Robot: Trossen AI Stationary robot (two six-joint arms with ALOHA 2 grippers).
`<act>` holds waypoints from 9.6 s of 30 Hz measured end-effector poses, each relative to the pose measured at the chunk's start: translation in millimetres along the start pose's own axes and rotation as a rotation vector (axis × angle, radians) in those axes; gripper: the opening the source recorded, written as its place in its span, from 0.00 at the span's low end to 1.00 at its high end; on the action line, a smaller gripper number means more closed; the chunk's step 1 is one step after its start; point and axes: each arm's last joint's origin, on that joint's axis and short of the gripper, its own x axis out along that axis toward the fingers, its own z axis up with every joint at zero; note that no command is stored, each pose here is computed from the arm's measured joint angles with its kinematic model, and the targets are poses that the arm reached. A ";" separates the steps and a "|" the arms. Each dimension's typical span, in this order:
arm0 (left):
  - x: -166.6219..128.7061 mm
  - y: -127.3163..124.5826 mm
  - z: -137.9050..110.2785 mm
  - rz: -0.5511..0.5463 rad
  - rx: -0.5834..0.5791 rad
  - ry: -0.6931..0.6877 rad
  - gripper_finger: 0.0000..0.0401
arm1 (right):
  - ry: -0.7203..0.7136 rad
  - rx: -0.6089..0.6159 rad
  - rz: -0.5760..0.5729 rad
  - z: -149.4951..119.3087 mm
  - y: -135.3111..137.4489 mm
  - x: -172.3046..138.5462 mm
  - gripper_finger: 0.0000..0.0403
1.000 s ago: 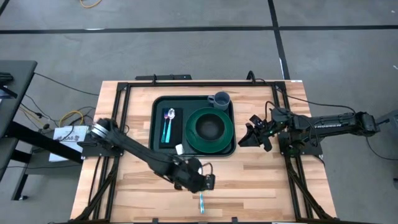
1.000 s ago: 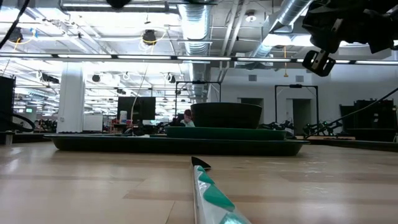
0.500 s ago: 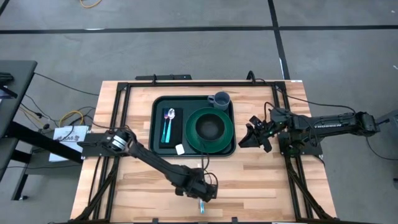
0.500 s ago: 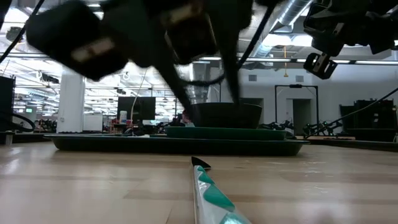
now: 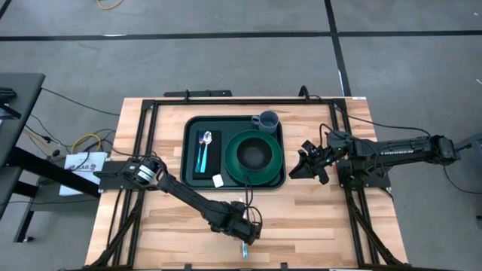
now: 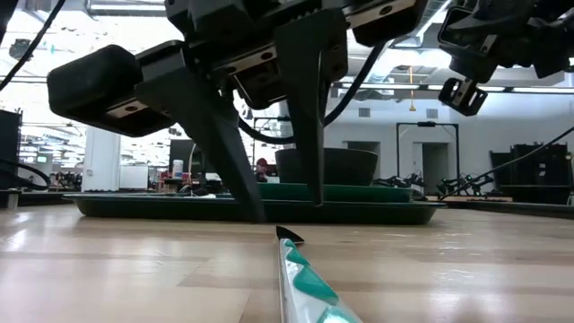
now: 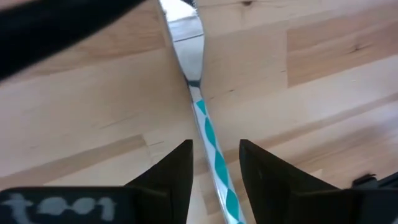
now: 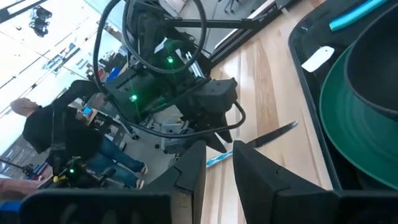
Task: Set up tray
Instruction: Put the blue knife on the black napkin to the right of the blue spoon
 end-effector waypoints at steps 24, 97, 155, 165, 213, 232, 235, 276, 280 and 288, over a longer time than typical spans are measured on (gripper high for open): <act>30.8 5.4 -0.3 0.059 0.003 0.049 0.23 | -0.013 -0.006 0.005 1.3 0.7 -0.1 0.18; -49.3 14.1 -12.7 0.062 0.070 -0.074 0.31 | -0.013 -0.058 0.005 1.3 0.7 -0.1 0.18; -1.2 10.3 -32.5 0.249 0.118 0.047 0.04 | -0.003 -0.048 -0.008 -0.1 -0.6 -0.1 0.18; -51.9 -4.3 -45.8 0.256 0.068 -0.046 0.03 | -0.002 -0.048 -0.008 -0.1 -0.6 -0.1 0.18; -116.7 178.6 208.2 -0.082 -0.097 -0.191 0.03 | 0.014 0.006 -0.006 -0.4 -2.5 -1.2 0.18; -80.7 180.7 239.0 -0.047 -0.098 -0.092 0.03 | -0.029 0.046 -0.059 5.2 -11.0 -6.9 0.18; -81.4 182.0 241.7 -0.053 -0.101 -0.080 0.03 | -0.029 0.047 -0.059 5.2 -11.0 -6.9 0.18; -61.6 183.4 246.0 -0.024 -0.100 -0.026 0.17 | -0.021 -0.311 -0.513 -2.5 -22.0 -8.2 0.18; -61.6 183.3 246.0 -0.024 -0.099 -0.026 0.17 | -0.002 -0.367 -0.550 3.2 -15.0 -8.4 0.18; -69.1 171.3 250.1 -0.059 -0.054 -0.049 0.17 | 0.010 -0.358 -0.548 7.9 -10.5 -9.7 0.18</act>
